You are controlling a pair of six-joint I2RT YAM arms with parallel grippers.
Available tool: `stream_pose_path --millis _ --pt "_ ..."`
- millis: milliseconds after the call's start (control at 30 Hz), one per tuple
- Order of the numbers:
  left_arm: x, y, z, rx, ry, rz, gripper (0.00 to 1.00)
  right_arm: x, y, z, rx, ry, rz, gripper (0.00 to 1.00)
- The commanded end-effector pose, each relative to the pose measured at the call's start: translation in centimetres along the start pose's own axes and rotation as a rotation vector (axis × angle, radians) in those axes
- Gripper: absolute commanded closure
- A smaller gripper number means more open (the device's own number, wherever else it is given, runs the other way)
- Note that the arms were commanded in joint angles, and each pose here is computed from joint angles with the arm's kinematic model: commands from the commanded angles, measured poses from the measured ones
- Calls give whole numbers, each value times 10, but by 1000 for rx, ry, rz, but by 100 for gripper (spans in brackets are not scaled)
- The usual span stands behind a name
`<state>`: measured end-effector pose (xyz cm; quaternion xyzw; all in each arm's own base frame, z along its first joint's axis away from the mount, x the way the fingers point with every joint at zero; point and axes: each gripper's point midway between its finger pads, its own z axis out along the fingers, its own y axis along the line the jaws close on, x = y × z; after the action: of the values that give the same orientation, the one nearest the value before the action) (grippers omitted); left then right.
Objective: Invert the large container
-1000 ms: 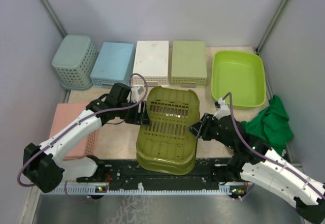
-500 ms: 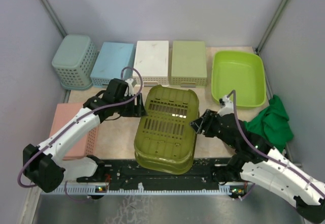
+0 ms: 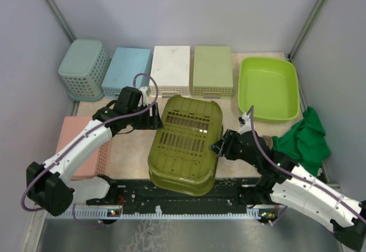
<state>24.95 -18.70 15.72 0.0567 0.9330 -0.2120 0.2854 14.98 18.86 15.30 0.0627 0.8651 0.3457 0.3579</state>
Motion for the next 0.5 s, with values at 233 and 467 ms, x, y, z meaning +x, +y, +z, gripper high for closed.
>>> stream_pose_path --millis 233,467 --pt "-28 -7 -22 7 -78 7 26 -12 56 30 -203 -10 17 67" --pt "-38 1 -30 -42 -115 10 22 -28 72 61 -254 -31 44 70"
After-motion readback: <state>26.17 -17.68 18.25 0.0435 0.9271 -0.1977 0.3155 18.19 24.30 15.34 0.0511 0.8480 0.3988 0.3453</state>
